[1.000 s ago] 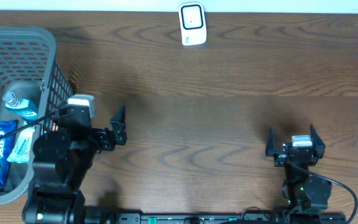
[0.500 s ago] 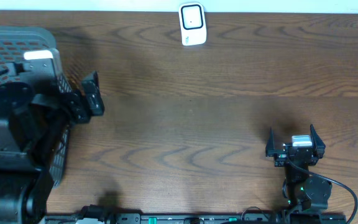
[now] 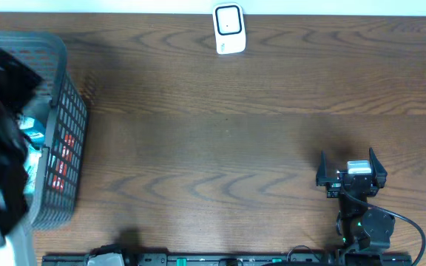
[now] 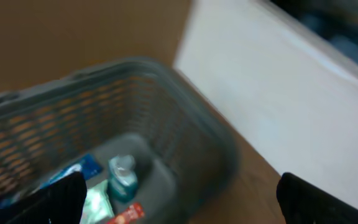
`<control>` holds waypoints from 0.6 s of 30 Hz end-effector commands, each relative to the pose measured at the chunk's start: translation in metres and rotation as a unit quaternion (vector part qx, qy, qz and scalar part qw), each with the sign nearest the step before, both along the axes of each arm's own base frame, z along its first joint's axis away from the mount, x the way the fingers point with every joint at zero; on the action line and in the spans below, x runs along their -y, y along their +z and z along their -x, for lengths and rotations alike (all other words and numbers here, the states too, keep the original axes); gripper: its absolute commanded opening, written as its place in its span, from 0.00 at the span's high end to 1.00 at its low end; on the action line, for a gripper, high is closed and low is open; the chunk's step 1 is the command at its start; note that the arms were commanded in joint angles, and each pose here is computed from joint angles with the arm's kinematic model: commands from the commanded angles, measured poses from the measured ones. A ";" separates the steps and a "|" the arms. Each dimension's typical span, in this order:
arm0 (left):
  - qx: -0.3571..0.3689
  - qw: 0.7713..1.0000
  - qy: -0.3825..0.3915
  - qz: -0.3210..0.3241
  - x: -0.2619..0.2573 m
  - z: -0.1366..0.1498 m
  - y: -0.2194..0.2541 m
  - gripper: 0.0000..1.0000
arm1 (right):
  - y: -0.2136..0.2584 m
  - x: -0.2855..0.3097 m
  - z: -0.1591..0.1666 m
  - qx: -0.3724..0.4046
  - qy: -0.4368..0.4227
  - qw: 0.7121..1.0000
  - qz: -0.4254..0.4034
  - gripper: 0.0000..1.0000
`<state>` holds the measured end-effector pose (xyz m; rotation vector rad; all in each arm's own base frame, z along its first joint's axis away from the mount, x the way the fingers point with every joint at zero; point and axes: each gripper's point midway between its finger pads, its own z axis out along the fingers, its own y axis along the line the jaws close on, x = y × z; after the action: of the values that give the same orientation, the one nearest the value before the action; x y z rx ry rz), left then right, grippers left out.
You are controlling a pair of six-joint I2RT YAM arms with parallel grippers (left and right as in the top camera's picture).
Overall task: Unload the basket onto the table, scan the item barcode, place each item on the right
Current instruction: 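Reach the left gripper into the basket and grasp the teal mouthwash bottle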
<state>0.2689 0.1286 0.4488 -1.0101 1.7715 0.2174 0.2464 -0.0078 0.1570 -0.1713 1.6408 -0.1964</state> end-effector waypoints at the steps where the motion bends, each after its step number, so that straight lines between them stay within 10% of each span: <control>1: -0.014 0.993 0.097 0.068 -0.037 -0.013 -0.026 0.02 | 0.000 0.000 0.000 0.000 -0.002 1.000 -0.006 0.01; 18: -0.210 0.933 0.156 0.249 -0.099 -0.058 -0.189 0.02 | 0.000 0.000 0.000 0.000 -0.002 1.000 -0.006 0.01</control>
<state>0.3181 0.2320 0.2650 -1.6957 2.0867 0.2800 0.2464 -0.0077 0.1569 -0.1716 1.6412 -0.1961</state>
